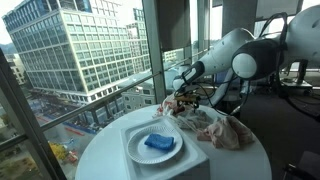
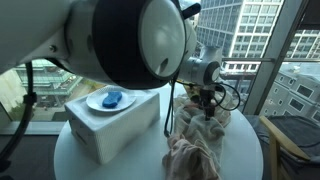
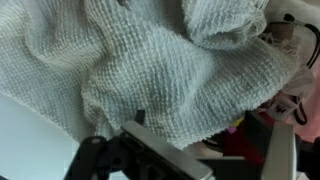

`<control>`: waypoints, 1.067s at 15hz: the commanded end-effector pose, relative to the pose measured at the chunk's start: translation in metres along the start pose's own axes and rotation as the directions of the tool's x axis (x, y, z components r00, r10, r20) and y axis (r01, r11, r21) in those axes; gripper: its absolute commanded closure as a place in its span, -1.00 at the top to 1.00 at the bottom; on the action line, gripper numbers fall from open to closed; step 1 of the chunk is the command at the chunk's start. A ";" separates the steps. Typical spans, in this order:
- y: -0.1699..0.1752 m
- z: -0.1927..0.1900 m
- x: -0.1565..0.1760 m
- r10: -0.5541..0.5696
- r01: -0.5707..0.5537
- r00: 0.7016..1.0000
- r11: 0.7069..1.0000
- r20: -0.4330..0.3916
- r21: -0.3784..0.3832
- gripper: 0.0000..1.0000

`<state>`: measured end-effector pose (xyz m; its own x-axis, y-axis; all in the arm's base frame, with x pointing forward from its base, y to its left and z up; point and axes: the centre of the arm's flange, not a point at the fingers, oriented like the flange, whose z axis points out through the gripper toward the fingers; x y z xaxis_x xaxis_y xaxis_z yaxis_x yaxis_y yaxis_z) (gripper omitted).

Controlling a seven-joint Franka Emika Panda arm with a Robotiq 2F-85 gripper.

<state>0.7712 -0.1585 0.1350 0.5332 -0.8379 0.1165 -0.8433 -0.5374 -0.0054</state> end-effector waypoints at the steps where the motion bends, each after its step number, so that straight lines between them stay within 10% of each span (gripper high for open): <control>1: -0.021 0.010 0.019 0.014 -0.014 0.999 1.000 0.030 0.023 0.71; 12: -0.004 0.012 0.022 0.046 -0.050 0.996 0.998 0.075 0.046 -0.95; 16: 0.008 -0.007 0.007 -0.007 0.005 0.987 1.000 0.161 0.015 -0.95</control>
<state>0.7720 -0.1740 0.1265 0.5000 -0.8652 0.0386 -0.8650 -0.5011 -0.0270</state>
